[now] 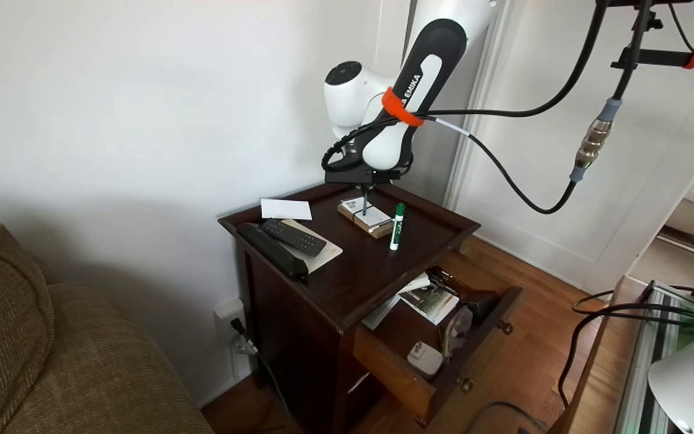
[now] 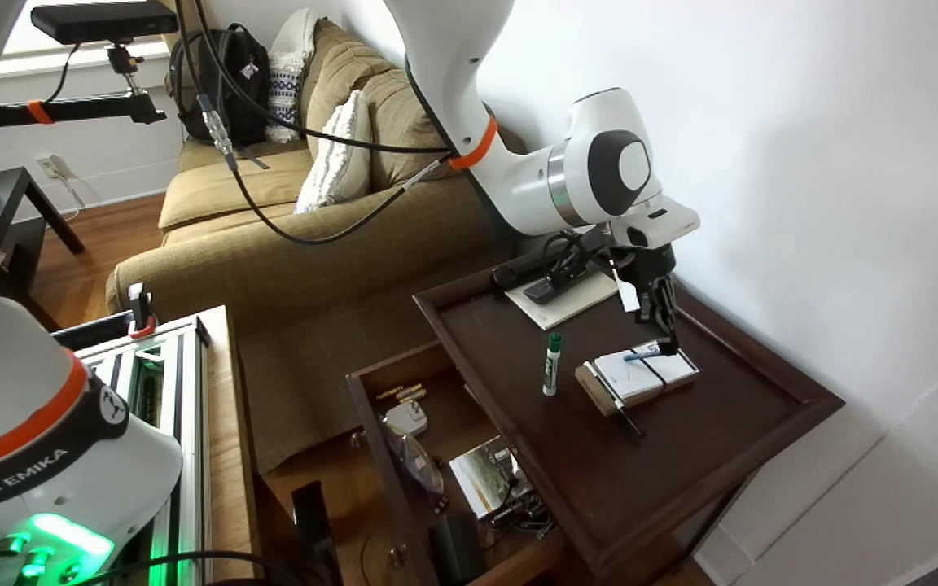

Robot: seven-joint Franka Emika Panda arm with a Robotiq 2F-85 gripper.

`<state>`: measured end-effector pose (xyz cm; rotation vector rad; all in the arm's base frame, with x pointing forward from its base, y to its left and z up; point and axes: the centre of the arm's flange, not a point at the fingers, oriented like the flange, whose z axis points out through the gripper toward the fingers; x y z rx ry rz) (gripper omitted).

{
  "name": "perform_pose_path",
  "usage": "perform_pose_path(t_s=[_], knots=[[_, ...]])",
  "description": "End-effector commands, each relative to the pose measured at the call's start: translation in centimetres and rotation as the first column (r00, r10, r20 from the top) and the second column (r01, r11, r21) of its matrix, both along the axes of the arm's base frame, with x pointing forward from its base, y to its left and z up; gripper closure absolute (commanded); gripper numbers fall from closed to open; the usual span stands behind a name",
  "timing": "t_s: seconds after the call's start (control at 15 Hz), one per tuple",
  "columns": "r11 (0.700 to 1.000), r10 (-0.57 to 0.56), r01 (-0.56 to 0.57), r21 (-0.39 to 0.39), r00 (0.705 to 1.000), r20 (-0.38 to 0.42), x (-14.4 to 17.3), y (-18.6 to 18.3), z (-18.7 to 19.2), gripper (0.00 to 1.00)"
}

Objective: Use the crayon to write on the white book.

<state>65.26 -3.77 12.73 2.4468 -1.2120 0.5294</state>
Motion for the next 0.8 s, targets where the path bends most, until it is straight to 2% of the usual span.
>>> perform_pose_path(t_s=[0.0, 0.33, 0.73], knots=[[1.000, -0.010, 0.010, -0.016, 1.000, 0.025, 0.2, -0.1, 1.5, 0.98], [0.999, -0.012, 0.015, -0.044, 0.998, 0.064, 0.3, -0.6, 5.8, 0.98], [0.998, -0.003, 0.004, -0.061, 1.000, 0.012, -0.6, -0.8, 5.6, 0.98]])
